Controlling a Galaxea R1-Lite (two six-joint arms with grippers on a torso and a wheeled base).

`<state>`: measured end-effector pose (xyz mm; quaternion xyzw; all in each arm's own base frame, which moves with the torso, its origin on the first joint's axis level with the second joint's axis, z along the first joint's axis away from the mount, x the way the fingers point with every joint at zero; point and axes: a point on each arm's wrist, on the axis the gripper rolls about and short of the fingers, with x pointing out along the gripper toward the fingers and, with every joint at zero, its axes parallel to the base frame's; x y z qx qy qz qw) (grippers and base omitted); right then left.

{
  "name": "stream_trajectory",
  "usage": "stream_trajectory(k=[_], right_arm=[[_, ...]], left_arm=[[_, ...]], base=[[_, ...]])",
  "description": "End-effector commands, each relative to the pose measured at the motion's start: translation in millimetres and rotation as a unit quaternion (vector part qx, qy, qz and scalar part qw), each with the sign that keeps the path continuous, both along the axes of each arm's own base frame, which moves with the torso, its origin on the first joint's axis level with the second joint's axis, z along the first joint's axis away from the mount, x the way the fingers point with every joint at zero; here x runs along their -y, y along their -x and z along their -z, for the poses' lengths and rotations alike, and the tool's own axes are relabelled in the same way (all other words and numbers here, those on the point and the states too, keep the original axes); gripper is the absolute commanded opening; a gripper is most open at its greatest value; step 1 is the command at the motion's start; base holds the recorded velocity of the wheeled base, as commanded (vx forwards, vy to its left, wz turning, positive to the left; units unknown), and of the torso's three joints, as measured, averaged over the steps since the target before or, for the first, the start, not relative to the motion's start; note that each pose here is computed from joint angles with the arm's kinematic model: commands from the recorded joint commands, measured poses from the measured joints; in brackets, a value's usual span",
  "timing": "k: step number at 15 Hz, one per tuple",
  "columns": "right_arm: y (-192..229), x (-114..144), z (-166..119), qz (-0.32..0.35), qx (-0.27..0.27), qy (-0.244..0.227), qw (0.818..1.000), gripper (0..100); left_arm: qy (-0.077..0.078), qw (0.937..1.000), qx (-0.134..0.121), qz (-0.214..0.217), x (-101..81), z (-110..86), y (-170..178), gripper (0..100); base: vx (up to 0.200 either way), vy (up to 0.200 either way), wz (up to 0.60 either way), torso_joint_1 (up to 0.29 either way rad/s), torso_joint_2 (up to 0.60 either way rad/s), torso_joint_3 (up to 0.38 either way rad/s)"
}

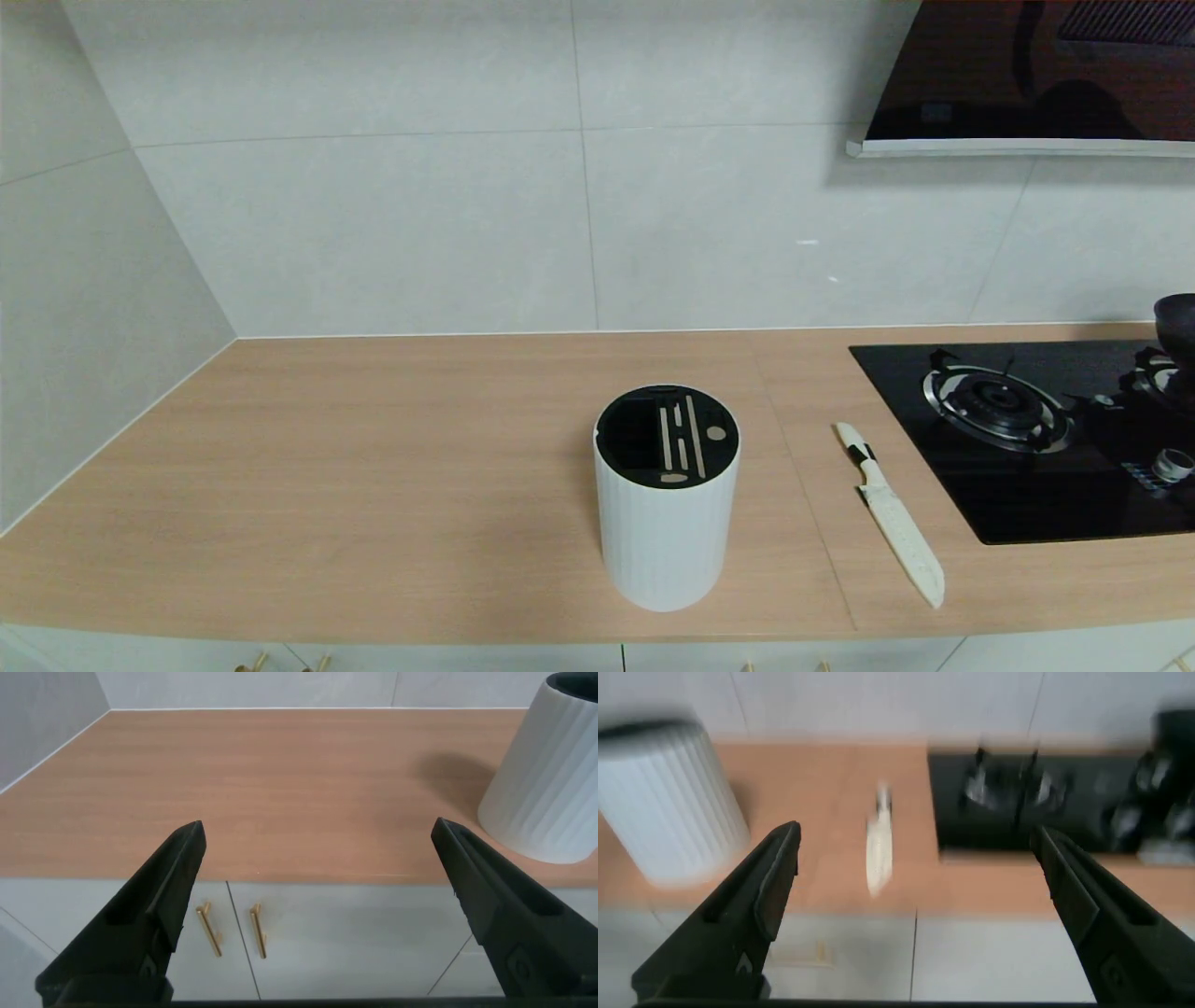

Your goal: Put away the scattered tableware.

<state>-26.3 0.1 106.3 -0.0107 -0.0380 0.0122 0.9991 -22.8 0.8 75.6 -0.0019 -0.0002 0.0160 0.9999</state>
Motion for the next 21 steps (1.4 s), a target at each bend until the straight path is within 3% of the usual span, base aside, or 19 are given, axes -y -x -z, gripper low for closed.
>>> stream_trajectory(k=[1,6,7,9,14,21], right_arm=[[-20.6,-0.1,-16.1,-0.009,-0.074,0.018,0.997,100],[-82.7,-8.2,-50.7,-0.067,-0.206,0.033,0.976,100],[-113.4,-12.6,-56.4,-0.067,-0.255,0.036,0.964,100],[-147.8,-17.4,-52.2,-0.067,-0.289,0.037,0.954,100],[-230.0,-28.2,-23.4,-0.046,-0.292,0.045,0.954,100],[-289.8,-51.7,1.5,-0.065,-0.313,0.058,0.946,100]], left_arm=[[0.0,1.0,0.0,0.0,0.0,0.1,0.0,100],[0.0,1.0,0.0,0.0,0.0,0.1,0.0,100],[0.0,1.0,0.0,0.0,0.0,0.1,0.0,100],[0.0,1.0,0.0,0.0,0.0,0.1,0.0,100],[0.0,1.0,0.0,0.0,0.0,0.1,0.0,100],[0.0,1.0,0.0,0.0,0.0,0.1,0.0,100]], base=[[0.0,0.0,0.0,0.0,0.0,0.0],[0.0,0.0,0.0,0.0,0.0,0.0],[0.0,0.0,0.0,0.0,0.0,0.0],[0.0,0.0,0.0,0.0,0.0,0.0],[0.0,0.0,0.0,0.0,0.0,0.0],[0.0,0.0,0.0,0.0,0.0,0.0]])
